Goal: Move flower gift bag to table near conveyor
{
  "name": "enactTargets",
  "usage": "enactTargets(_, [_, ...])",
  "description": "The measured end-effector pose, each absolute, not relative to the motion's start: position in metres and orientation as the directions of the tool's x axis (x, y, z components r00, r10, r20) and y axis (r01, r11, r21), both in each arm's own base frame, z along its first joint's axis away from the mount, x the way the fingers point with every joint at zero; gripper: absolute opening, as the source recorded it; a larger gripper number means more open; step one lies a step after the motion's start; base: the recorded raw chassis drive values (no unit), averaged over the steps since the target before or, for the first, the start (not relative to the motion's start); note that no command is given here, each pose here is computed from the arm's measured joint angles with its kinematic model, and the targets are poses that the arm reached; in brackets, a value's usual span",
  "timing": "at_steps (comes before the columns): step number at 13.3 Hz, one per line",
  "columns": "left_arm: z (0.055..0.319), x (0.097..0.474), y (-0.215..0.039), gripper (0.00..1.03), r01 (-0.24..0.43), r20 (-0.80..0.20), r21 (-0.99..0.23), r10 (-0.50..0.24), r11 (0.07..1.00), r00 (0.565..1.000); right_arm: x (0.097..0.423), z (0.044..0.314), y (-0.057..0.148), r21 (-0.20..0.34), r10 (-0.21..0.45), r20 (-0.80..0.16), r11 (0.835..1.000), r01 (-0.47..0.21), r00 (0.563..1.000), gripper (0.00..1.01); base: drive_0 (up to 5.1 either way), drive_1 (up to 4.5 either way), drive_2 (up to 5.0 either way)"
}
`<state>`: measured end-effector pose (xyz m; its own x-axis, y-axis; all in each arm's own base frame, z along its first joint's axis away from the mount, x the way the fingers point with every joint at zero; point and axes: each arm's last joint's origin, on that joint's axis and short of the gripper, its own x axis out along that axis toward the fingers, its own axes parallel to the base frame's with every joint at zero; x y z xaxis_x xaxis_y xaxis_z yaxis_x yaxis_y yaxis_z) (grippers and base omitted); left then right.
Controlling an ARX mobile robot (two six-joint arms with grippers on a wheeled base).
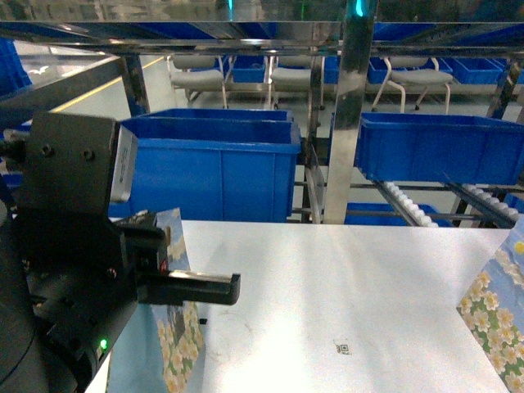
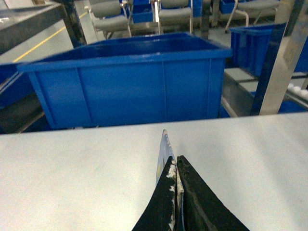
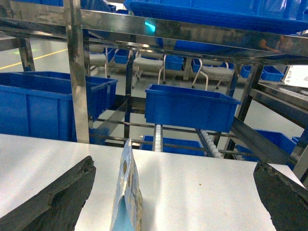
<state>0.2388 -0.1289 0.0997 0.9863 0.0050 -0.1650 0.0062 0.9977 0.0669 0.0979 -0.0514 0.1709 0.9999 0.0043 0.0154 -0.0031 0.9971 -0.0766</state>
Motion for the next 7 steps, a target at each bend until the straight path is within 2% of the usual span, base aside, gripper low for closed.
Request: enactTargets(7, [0.0983, 0.2383, -0.1225, 0.02, -0.014, -0.173, 0.03, 0.019, 0.999, 0.985, 0.0979, 0.1709, -0.0514, -0.077, 0.004, 0.016, 0.997, -0.003, 1.0, 0.98, 0.0, 0.0, 0.0])
